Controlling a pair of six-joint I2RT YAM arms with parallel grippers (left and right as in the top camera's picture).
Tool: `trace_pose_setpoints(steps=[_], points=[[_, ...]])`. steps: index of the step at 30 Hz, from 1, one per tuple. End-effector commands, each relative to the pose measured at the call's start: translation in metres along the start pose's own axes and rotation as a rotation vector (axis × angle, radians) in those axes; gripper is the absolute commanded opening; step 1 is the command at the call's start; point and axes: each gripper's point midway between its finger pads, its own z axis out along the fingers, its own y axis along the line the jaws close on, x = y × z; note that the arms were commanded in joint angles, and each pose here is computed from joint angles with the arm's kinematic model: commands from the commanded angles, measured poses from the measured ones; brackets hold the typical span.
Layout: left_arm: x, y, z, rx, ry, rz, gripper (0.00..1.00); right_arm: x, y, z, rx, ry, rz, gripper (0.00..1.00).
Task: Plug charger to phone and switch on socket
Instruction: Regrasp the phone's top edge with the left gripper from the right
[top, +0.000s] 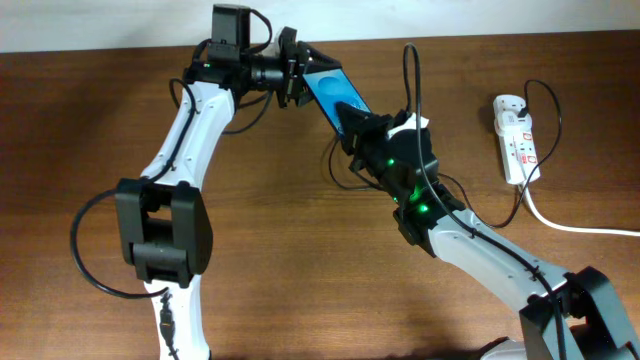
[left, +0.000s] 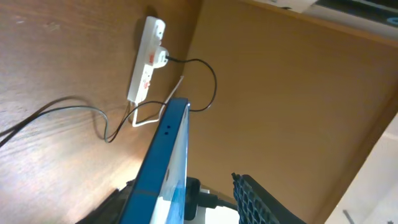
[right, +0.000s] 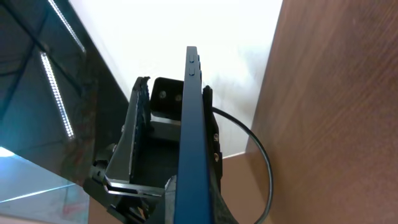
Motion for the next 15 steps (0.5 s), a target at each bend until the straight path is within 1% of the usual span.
trace_pose_setpoints(steps=[1, 3, 7, 9, 10, 12, 15], points=[[0.017, -0.012, 0.022, 0.019, 0.06, 0.007, 0.45, 0.039, -0.002, -0.002, 0.02, 0.138, -0.017, 0.04], [0.019, -0.012, 0.028, 0.012, 0.056, 0.004, 0.45, 0.039, -0.002, -0.002, 0.02, 0.138, -0.017, 0.04], [0.024, -0.013, 0.036, 0.009, 0.065, 0.015, 0.33, 0.038, -0.003, -0.002, 0.021, 0.131, -0.017, 0.04], [0.026, -0.013, 0.039, 0.006, 0.068, 0.017, 0.32, 0.038, -0.003, -0.002, 0.021, 0.127, -0.017, 0.04], [0.027, -0.013, 0.041, 0.004, 0.069, 0.018, 0.29, 0.037, -0.003, -0.002, 0.02, 0.127, -0.017, 0.04], [0.027, -0.013, 0.042, 0.0, 0.063, 0.019, 0.26, 0.036, -0.004, -0.002, 0.027, 0.121, -0.017, 0.04], [0.026, -0.012, 0.043, -0.002, 0.057, 0.019, 0.17, 0.035, -0.006, -0.002, 0.035, 0.116, -0.016, 0.04]])
